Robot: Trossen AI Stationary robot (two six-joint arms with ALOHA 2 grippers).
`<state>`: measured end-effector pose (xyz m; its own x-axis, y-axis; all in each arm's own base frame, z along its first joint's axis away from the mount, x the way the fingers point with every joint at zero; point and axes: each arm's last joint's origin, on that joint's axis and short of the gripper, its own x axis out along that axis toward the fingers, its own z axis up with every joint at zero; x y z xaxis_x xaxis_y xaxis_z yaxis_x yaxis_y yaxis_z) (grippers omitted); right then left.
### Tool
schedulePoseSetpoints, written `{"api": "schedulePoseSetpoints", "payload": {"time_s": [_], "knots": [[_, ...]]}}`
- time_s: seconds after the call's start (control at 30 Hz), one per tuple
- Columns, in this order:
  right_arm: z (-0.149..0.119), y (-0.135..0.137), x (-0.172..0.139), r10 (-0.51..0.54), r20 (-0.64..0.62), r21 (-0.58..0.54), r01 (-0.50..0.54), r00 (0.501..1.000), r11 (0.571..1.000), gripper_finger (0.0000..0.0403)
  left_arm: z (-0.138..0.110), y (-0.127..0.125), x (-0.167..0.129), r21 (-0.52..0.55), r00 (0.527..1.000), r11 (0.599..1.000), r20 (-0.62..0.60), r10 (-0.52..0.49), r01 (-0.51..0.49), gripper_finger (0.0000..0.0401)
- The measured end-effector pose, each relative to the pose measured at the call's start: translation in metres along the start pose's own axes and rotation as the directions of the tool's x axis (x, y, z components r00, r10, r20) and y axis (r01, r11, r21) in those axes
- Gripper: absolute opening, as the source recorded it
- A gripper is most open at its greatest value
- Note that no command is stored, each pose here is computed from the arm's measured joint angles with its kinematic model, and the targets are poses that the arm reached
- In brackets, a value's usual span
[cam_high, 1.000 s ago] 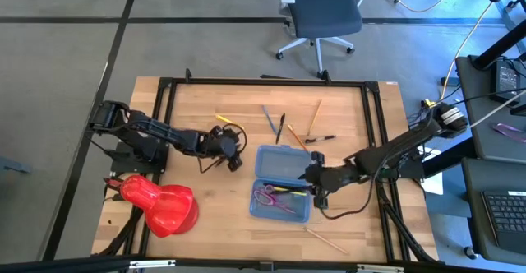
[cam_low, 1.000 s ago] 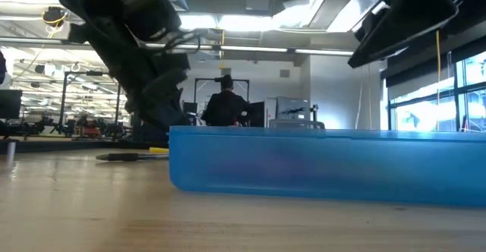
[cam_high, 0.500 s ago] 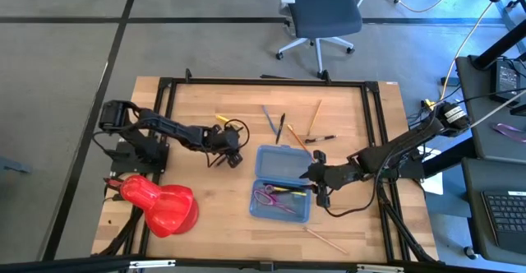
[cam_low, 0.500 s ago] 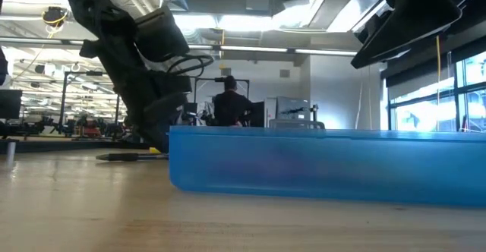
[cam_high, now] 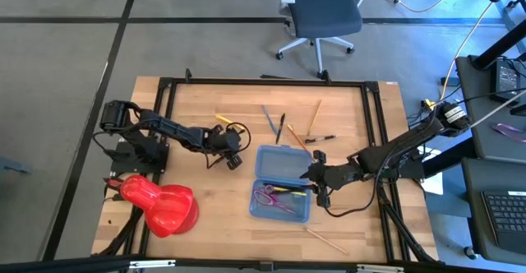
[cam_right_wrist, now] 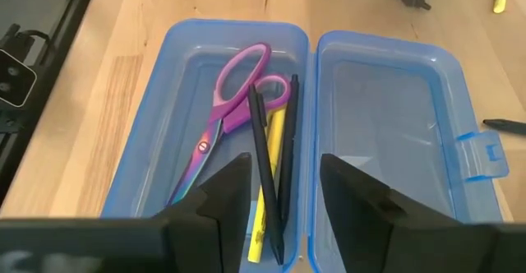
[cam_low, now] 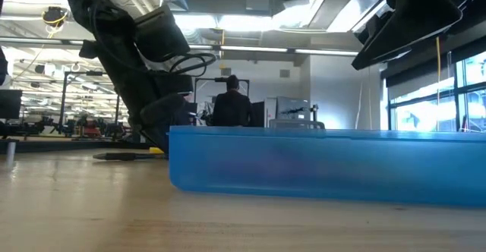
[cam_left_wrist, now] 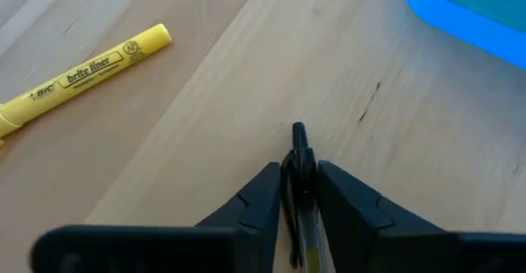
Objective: Pick & place school supplies into a supply box
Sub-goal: Put the middle left black pen into the blue supply box
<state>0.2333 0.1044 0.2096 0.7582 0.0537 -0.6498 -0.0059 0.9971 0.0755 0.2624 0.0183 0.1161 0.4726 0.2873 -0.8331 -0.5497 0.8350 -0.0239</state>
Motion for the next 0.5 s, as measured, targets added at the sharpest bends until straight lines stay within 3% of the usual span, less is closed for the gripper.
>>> {"api": "schedulePoseSetpoints", "payload": {"time_s": [0.27,0.5], "knots": [[-0.003,-0.001,0.0,-0.009,-0.026,0.023,0.01,1.0,1.0,0.0152,0.003,-0.001,-0.001,-0.009,1.0,1.0,-0.002,-0.012,0.012,0.0042],[-0.006,-0.002,0.0,-0.021,-0.057,0.057,0.024,0.998,0.998,0.0152,0.03,-0.017,-0.011,0.032,0.985,0.985,0.021,-0.172,0.171,0.0052]]}}
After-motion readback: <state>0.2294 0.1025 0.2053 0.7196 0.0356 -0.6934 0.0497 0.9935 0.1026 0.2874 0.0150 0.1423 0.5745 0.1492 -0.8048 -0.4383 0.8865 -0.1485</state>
